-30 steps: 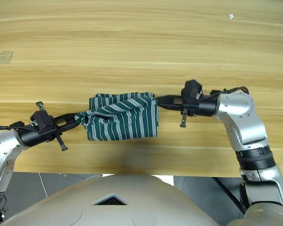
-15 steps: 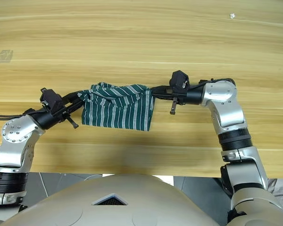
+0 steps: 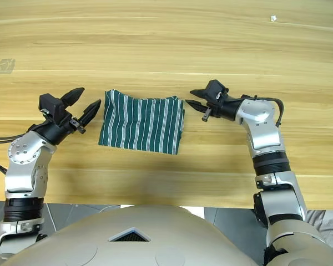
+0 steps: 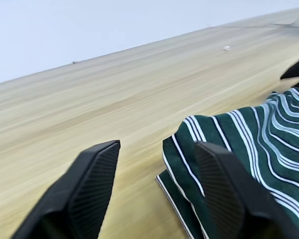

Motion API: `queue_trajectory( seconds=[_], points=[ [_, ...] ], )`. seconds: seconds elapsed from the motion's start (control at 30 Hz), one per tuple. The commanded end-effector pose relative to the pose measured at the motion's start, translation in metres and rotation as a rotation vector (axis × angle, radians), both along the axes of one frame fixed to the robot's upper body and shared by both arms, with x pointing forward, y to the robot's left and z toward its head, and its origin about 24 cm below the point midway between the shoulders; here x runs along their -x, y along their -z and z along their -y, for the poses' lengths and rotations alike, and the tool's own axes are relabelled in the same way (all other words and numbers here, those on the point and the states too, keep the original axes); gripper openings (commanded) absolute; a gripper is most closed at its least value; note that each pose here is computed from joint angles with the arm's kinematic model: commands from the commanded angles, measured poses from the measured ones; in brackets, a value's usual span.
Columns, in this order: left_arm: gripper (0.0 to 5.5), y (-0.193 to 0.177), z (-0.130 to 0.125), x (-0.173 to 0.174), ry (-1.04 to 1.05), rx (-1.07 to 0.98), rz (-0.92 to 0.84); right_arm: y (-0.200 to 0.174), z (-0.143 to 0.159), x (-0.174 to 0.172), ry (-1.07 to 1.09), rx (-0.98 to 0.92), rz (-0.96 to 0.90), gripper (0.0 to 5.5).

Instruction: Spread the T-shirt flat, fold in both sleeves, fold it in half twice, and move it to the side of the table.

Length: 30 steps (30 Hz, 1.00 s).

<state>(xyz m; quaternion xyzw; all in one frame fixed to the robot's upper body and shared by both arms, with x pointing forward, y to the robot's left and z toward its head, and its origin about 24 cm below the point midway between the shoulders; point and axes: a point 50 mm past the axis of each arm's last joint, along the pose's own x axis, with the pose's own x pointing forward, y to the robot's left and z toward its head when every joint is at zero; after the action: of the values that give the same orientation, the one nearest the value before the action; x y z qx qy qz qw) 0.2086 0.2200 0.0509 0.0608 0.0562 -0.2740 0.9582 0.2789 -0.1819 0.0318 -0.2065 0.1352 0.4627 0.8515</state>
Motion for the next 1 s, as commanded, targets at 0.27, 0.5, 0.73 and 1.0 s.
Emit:
queue_trajectory(
  seconds=[0.27,0.5,0.73,1.0],
  points=[
    [3.84,-0.002,-0.012,-0.010,-0.412,0.093,0.169,-0.037,-0.053,0.014,-0.186,-0.363,0.269,1.35],
    [3.84,0.008,0.004,-0.021,-0.603,0.216,0.217,-0.024,-0.111,0.018,-0.504,-0.129,0.447,1.35],
    [3.84,0.017,0.007,-0.027,-0.610,0.211,0.201,-0.028,-0.154,0.007,-0.546,-0.178,0.511,1.35],
    [3.84,0.020,0.015,-0.028,-0.585,0.194,0.192,0.009,-0.156,0.002,-0.536,-0.042,0.398,1.35]
  ],
)
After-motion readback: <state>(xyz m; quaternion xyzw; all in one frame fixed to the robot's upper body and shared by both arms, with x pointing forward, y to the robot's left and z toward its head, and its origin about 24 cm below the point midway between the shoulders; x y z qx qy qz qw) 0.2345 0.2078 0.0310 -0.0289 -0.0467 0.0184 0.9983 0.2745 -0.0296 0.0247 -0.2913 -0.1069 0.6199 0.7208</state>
